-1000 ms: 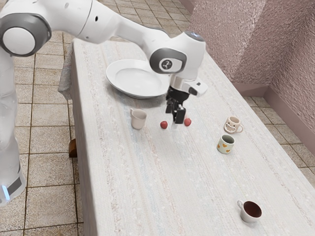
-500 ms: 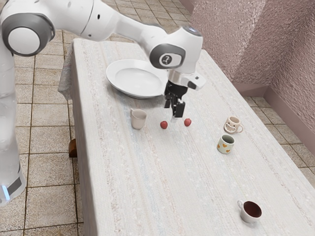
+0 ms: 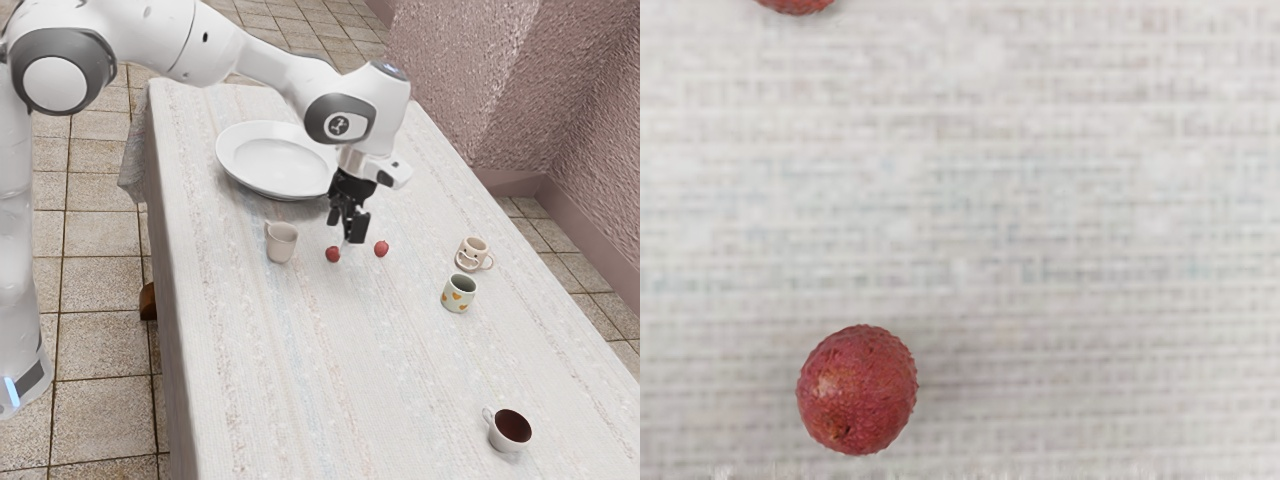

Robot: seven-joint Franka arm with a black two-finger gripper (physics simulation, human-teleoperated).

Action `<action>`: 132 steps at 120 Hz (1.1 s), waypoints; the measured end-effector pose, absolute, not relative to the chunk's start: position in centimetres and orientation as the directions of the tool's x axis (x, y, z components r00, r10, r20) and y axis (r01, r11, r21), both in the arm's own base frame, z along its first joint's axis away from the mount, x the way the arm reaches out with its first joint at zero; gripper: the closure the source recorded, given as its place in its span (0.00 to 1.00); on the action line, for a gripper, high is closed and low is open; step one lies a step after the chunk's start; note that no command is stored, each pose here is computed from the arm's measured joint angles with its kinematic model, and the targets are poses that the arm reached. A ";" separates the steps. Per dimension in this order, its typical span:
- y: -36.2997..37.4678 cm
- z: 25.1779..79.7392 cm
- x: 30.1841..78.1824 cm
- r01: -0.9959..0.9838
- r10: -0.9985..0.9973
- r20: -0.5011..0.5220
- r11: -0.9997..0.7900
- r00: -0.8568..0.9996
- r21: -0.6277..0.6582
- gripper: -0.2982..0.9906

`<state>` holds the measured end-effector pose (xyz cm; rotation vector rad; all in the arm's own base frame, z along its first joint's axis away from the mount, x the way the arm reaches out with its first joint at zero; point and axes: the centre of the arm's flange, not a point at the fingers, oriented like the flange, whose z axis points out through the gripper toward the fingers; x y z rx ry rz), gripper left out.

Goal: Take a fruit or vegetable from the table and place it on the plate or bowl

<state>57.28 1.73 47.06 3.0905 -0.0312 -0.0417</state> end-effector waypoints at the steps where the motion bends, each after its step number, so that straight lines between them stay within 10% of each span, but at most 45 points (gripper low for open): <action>1: 1.7 47.0 57.3 -0.019 -0.020 -0.028 -0.998 0.999 0.052 0.23; 132: 3.9 43.4 58.6 0.001 -0.005 -0.087 -0.997 0.996 0.071 0.23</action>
